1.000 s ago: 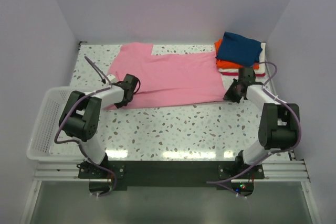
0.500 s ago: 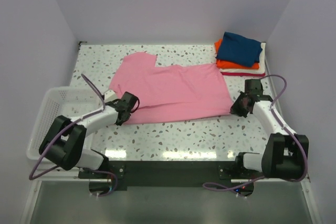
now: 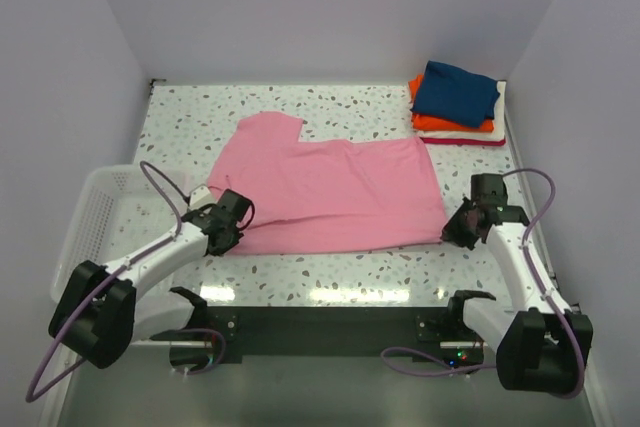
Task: Fold and stack the t-shirts
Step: Fold the tshirt
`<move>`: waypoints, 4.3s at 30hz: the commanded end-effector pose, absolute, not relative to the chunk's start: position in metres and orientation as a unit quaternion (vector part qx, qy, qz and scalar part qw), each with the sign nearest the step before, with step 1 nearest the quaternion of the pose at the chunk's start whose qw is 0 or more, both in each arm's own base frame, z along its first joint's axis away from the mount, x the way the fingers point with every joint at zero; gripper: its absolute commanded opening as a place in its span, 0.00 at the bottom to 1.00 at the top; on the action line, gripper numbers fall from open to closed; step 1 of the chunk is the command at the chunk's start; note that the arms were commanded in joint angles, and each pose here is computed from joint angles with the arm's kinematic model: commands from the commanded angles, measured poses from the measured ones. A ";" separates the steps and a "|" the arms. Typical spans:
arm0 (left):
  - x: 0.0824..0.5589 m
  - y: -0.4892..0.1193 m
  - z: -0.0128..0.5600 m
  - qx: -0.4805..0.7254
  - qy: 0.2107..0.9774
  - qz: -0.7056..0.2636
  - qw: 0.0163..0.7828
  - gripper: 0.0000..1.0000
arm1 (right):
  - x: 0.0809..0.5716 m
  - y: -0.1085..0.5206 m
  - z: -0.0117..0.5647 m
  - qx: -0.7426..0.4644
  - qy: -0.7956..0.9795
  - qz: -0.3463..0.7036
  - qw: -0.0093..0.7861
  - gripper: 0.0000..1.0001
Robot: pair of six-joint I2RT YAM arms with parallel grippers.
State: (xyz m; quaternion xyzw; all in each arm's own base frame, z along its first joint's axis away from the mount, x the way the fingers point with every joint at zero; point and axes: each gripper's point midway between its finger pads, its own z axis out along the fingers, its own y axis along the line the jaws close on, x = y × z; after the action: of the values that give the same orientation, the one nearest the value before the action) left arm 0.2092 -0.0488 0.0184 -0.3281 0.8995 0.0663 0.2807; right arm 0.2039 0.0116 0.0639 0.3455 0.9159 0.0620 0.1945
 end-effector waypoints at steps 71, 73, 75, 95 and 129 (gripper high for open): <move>0.358 -0.161 0.069 -0.225 0.911 -0.085 0.336 0.00 | 0.271 0.054 0.130 0.200 0.917 0.143 0.315 0.39; 0.364 -0.166 0.071 -0.220 0.911 -0.091 0.337 0.00 | 0.272 0.054 0.131 0.199 0.917 0.142 0.316 0.39; 0.370 -0.171 0.069 -0.212 0.912 -0.095 0.338 0.00 | 0.271 0.053 0.131 0.199 0.917 0.139 0.316 0.39; 0.397 -0.206 0.064 -0.138 0.924 -0.137 0.330 0.32 | 0.269 0.051 0.124 0.202 0.917 0.135 0.316 0.39; 0.592 -0.064 0.094 -0.150 0.881 -0.006 0.449 0.63 | 0.483 0.063 0.119 0.155 0.897 0.123 0.395 0.36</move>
State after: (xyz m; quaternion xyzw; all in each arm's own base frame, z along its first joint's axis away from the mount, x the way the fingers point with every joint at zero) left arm 0.5698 -0.0696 0.0960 -0.1963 0.8776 -0.0151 0.4370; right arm 0.4523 0.0629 0.0985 0.1760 0.9135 0.1202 0.3466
